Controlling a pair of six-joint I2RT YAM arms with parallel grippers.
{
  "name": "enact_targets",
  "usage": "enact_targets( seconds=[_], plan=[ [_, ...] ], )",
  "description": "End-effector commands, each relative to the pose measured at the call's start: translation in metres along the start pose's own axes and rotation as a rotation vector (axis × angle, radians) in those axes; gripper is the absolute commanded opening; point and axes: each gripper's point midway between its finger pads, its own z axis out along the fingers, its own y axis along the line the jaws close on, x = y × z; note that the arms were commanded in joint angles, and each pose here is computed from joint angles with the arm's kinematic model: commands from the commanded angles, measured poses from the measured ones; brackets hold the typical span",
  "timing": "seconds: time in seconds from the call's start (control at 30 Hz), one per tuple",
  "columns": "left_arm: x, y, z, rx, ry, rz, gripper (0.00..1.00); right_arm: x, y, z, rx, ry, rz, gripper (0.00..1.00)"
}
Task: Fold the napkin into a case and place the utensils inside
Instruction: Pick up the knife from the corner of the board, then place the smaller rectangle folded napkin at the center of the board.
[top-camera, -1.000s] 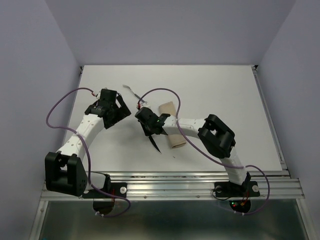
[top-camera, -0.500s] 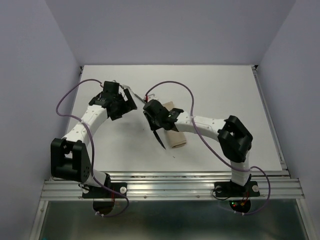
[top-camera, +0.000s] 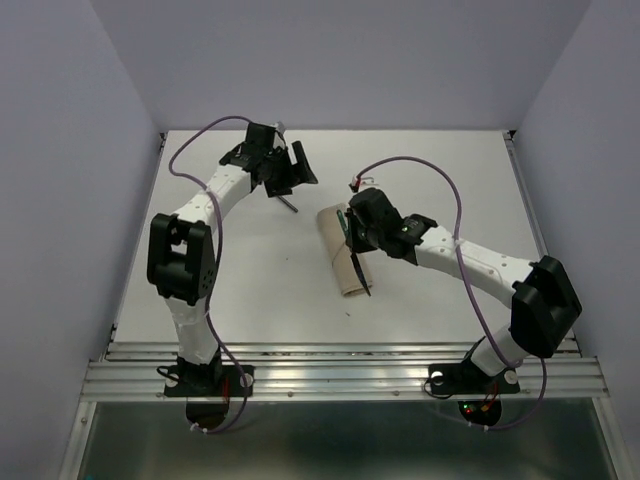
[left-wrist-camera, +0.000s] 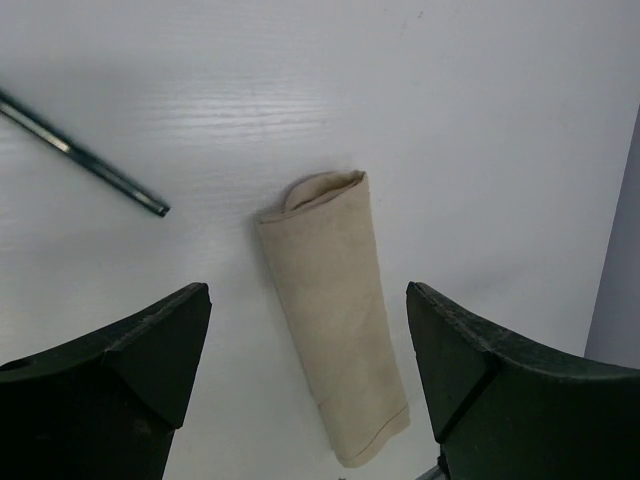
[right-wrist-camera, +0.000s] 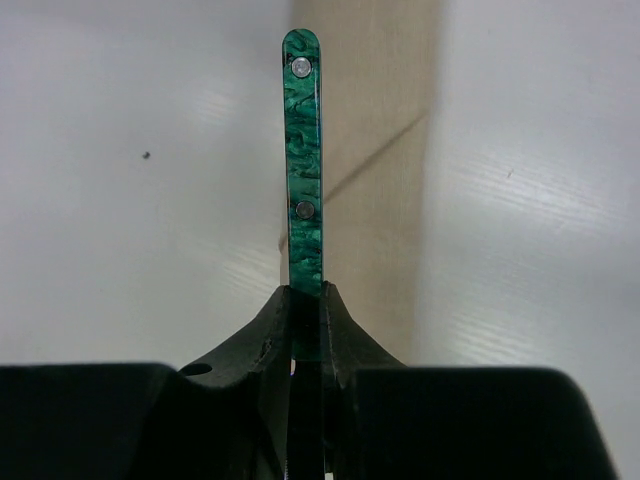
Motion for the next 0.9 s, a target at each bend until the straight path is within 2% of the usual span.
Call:
enact_targets(
  seconds=[0.0, 0.03, 0.07, 0.23, 0.43, 0.87],
  plan=[
    [-0.017, -0.041, 0.017, 0.125, 0.009, 0.109, 0.89, 0.027, -0.002, -0.011, -0.028, 0.074, 0.012, 0.01],
    [-0.009, -0.038, 0.033, 0.126, 0.051, 0.112, 0.89, 0.032, -0.004, -0.01, -0.027, 0.087, 0.011, 0.01],
    [-0.019, -0.048, 0.034, 0.149, 0.035, 0.133, 0.89, 0.037, -0.005, -0.01, -0.023, 0.102, 0.01, 0.01],
    [-0.013, -0.048, 0.075, 0.175, 0.116, 0.172, 0.89, 0.068, -0.02, 0.001, 0.029, 0.187, -0.004, 0.01],
    [-0.012, -0.049, 0.104, 0.21, 0.145, 0.189, 0.88, 0.076, -0.029, 0.009, 0.067, 0.211, -0.005, 0.01],
    [0.015, -0.043, 0.124, 0.245, 0.223, 0.167, 0.86, 0.085, -0.04, 0.026, 0.107, 0.262, 0.006, 0.01]
  ],
)
